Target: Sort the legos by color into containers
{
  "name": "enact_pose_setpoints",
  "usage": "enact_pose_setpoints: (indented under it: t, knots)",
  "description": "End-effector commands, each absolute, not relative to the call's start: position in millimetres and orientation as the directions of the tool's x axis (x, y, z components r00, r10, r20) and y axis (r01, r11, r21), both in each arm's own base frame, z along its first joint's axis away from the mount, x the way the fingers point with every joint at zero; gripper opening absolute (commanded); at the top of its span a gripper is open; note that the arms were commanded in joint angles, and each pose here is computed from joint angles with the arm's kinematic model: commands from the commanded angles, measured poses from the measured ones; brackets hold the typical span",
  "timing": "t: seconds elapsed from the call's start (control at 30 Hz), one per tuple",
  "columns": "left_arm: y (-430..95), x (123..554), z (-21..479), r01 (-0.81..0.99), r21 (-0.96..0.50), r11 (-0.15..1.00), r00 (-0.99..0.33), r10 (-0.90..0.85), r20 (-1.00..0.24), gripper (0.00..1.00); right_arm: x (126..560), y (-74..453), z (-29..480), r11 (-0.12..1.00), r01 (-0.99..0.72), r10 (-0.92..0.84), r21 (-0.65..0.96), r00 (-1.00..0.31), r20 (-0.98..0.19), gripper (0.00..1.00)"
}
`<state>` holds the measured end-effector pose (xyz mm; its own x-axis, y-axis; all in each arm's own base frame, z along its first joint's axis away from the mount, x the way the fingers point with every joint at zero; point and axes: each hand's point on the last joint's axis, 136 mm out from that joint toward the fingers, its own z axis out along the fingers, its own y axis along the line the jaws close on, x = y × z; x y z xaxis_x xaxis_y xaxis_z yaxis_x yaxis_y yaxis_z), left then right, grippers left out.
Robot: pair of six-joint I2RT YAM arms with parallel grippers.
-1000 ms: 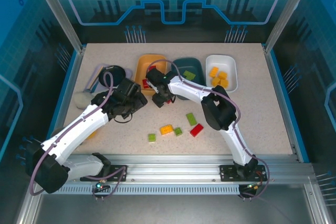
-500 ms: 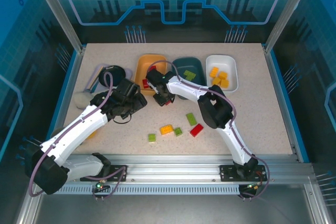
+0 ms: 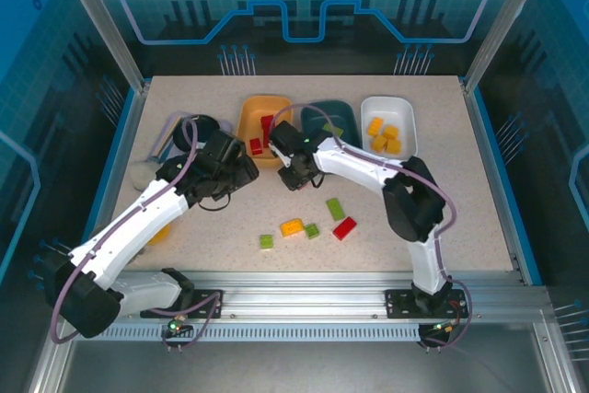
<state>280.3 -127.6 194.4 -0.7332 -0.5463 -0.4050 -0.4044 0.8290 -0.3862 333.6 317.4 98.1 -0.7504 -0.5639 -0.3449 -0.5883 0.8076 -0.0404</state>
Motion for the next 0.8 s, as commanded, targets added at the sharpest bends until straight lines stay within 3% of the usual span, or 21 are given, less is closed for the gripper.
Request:
enact_pose_setpoints:
  t: [0.0,0.43,0.77]
  knots:
    - [-124.2,296.6,216.0,-0.361,-0.340,0.868,-0.720,-0.492,-0.489,0.72,330.2,331.7,137.6,0.830,-0.554,-0.478,0.064,-0.766,-0.431,0.20]
    - [-118.9,327.7,251.9,-0.367,-0.280,0.887,-0.662,-0.461,-0.591,0.73,430.3,386.1,148.7,0.904,-0.356,-0.210,0.238,-0.853,-0.478,0.22]
    - [-110.7,304.6,237.6,-0.392,-0.295,0.871,-0.673,-0.490,-0.554,0.73,463.5,376.6,89.9,0.970,-0.107,-0.010,0.218,-0.915,-0.404,0.23]
